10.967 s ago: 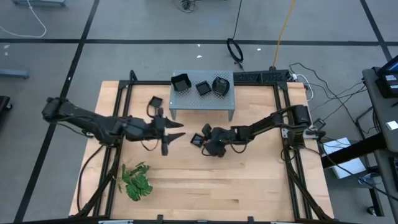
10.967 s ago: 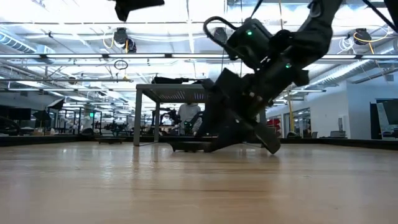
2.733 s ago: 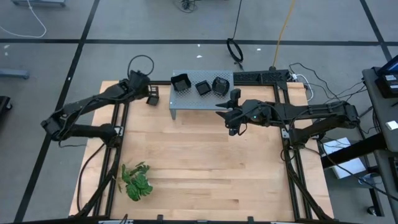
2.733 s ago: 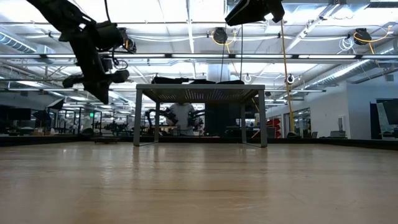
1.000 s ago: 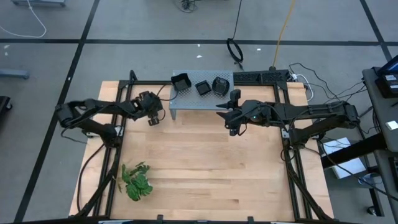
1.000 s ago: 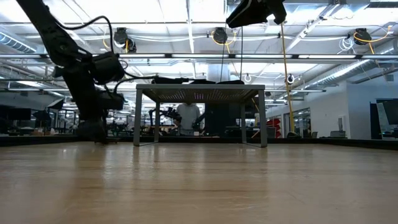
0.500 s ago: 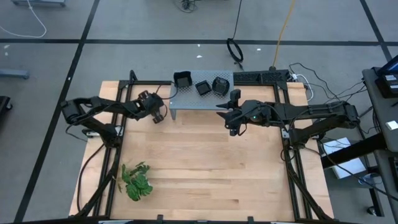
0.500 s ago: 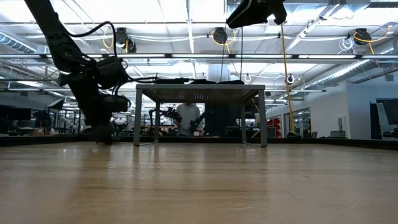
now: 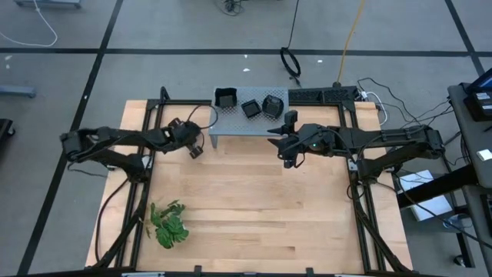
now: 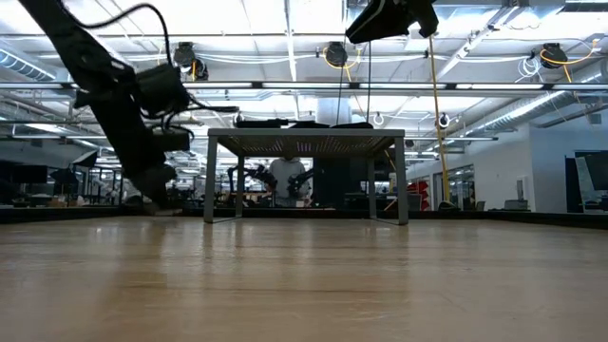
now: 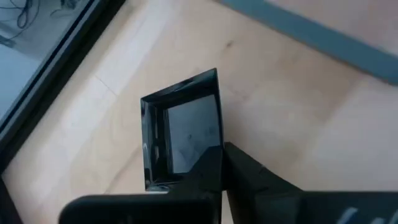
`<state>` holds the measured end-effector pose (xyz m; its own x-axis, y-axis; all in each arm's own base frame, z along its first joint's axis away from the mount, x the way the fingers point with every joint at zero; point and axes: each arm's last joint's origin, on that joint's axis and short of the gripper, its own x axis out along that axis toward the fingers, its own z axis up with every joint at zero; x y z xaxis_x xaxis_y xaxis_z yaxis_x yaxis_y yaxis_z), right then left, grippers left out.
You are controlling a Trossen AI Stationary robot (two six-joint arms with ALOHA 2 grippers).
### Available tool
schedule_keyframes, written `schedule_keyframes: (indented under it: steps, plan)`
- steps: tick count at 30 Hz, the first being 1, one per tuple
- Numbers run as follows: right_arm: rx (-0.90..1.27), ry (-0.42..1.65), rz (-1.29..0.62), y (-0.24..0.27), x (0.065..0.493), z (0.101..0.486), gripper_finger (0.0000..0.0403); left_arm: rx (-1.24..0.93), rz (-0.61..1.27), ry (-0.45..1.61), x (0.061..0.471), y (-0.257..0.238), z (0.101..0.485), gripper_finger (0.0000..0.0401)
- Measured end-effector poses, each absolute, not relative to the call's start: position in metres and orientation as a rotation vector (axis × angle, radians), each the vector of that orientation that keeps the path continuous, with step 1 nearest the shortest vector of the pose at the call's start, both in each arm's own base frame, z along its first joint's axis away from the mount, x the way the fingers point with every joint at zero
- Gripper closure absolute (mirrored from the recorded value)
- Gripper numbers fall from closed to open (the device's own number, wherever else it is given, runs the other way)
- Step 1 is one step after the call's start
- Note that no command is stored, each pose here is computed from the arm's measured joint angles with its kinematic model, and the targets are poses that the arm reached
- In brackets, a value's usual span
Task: Pick & Place Mini shaped plates
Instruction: Stack the black square plate on top of the black square plates on the shelf
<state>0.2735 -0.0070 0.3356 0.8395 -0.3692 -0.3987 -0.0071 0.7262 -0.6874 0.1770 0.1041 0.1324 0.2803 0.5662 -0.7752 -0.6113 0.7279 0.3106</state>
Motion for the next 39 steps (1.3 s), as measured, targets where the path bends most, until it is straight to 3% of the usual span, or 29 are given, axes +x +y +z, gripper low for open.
schedule_keyframes:
  steps: [8,22,28,34,39]
  plan:
    - [-0.739,0.549,-0.211,-0.007,0.273,0.336,0.0277,-0.05,0.704,0.87,0.176,0.073,0.163,0.0396]
    - [-0.728,0.538,-0.216,-0.007,0.274,0.336,0.0277,-0.261,0.276,0.69,0.196,-0.027,0.172,0.0388]
    - [-0.595,0.495,-0.17,-0.005,0.275,0.336,0.0277,-0.1,0.173,0.554,0.223,-0.063,0.157,0.0393]
    - [-0.482,0.467,-0.1,0.002,0.276,0.333,0.0277,0.161,0.135,0.608,0.258,-0.08,0.125,0.0391]
    - [-0.445,0.456,-0.068,0.015,0.276,0.309,0.0277,0.366,0.148,0.67,0.29,-0.09,0.104,0.039]
